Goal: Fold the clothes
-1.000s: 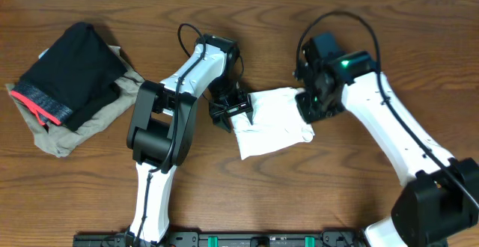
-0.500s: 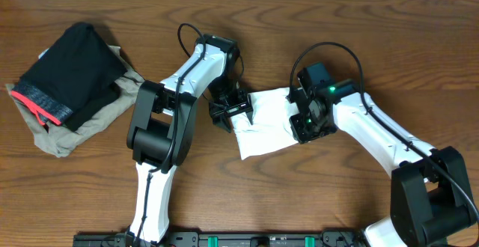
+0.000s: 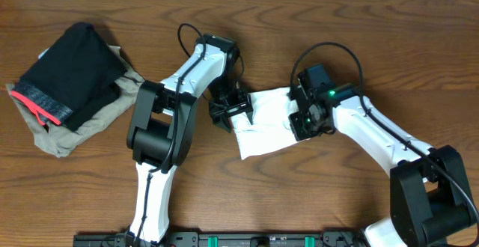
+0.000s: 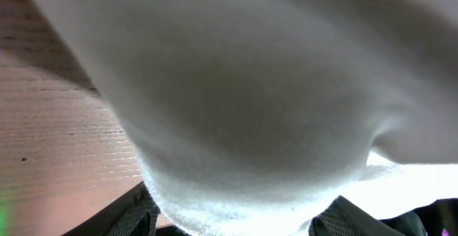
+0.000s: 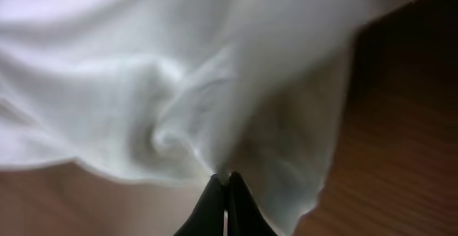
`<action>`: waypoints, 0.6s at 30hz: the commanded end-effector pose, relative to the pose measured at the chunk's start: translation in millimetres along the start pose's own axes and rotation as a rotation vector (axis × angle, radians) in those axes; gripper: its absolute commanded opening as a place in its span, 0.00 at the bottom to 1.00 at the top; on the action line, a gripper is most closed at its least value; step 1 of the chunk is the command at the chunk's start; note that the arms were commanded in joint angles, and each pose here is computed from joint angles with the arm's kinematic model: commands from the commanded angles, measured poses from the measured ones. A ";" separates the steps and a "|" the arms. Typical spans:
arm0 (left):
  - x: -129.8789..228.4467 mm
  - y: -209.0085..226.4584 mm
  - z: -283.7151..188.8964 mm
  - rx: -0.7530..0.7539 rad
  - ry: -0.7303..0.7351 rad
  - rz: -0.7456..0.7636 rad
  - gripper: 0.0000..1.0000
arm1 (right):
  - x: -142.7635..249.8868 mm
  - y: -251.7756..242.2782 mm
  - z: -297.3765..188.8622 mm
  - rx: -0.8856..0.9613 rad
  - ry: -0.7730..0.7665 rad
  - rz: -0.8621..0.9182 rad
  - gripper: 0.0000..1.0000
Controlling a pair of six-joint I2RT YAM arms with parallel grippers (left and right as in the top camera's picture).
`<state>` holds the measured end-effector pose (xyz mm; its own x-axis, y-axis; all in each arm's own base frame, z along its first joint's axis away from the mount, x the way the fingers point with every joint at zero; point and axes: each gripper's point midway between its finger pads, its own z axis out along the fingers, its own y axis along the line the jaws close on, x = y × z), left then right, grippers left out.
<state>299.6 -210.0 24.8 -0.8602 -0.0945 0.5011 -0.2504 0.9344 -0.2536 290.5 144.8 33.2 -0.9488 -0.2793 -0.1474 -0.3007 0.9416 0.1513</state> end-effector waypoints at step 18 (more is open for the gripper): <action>-2.8 7.3 2.4 -0.028 -0.003 0.006 0.65 | -27.6 -61.7 -8.7 0.074 -0.108 0.133 0.02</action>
<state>300.4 -210.5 24.6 -0.8627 -0.0903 0.4976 -0.2470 0.9338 -0.2588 326.9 103.0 36.7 -0.9649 -0.1371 -0.2238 -0.1712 0.9751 0.1408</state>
